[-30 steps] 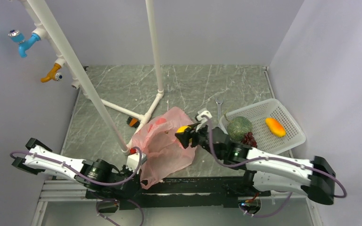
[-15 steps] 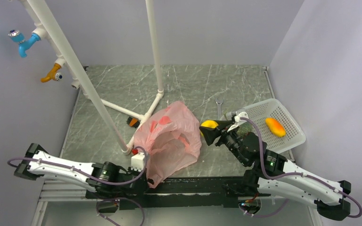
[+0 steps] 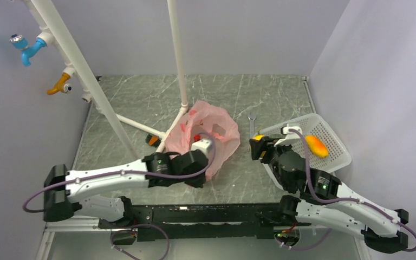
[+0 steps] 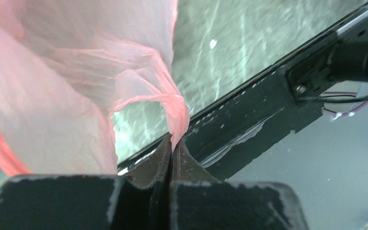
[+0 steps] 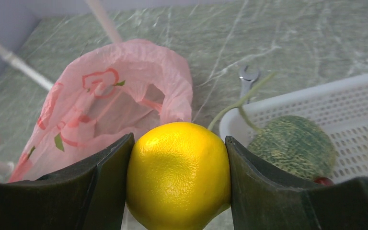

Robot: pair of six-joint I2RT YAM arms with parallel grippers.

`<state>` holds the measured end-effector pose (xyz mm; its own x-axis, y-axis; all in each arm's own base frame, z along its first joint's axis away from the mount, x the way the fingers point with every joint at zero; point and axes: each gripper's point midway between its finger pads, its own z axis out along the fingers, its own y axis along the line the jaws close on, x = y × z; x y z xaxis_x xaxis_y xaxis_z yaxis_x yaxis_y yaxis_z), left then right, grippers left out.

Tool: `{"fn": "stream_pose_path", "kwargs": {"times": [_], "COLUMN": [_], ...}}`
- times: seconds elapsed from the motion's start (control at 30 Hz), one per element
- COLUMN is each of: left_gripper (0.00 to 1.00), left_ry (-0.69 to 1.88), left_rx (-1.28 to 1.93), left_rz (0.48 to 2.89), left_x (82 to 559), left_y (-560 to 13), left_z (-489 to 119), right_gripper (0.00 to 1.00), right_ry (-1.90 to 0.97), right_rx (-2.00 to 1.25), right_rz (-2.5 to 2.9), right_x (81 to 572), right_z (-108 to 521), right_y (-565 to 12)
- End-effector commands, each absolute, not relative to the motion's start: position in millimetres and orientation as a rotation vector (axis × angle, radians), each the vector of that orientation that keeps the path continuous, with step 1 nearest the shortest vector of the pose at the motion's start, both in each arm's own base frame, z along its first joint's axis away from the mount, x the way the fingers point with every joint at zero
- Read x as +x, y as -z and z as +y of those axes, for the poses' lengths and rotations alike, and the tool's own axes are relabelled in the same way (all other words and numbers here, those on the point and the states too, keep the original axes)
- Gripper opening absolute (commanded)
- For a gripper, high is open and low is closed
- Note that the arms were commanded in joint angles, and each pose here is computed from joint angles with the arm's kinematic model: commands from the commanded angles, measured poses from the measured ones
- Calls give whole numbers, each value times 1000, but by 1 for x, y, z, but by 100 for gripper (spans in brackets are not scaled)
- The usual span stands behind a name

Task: Take the fake fruits out of the plastic bag
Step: Adjust the plastic bag at the center of the board.

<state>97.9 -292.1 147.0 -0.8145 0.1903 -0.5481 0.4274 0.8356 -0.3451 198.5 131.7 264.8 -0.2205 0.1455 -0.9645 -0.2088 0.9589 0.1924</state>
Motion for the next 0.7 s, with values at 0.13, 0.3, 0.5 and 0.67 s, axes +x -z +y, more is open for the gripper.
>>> {"fn": "stream_pose_path", "kwargs": {"times": [0.13,0.3,0.5,0.67], "left_gripper": [39,93,99,99], "left_ry": [676,871,1038,1132], "left_rx": [728,698,613,521], "left_rz": [2459,2339,2210,2115], "left_x": [122,115,104,96], "left_y": [-166,-200,-250,-273], "left_z": [-343,-348,-328,-299], "right_gripper": [10,14,20,21], "right_ry": [-274,-213,-106,48], "right_rx": [162,199,198,259], "right_rz": [1734,1752,1783,1817], "right_x": [191,190,196,202], "right_z": [81,69,70,63], "right_y": [-289,-284,-275,-264]}}
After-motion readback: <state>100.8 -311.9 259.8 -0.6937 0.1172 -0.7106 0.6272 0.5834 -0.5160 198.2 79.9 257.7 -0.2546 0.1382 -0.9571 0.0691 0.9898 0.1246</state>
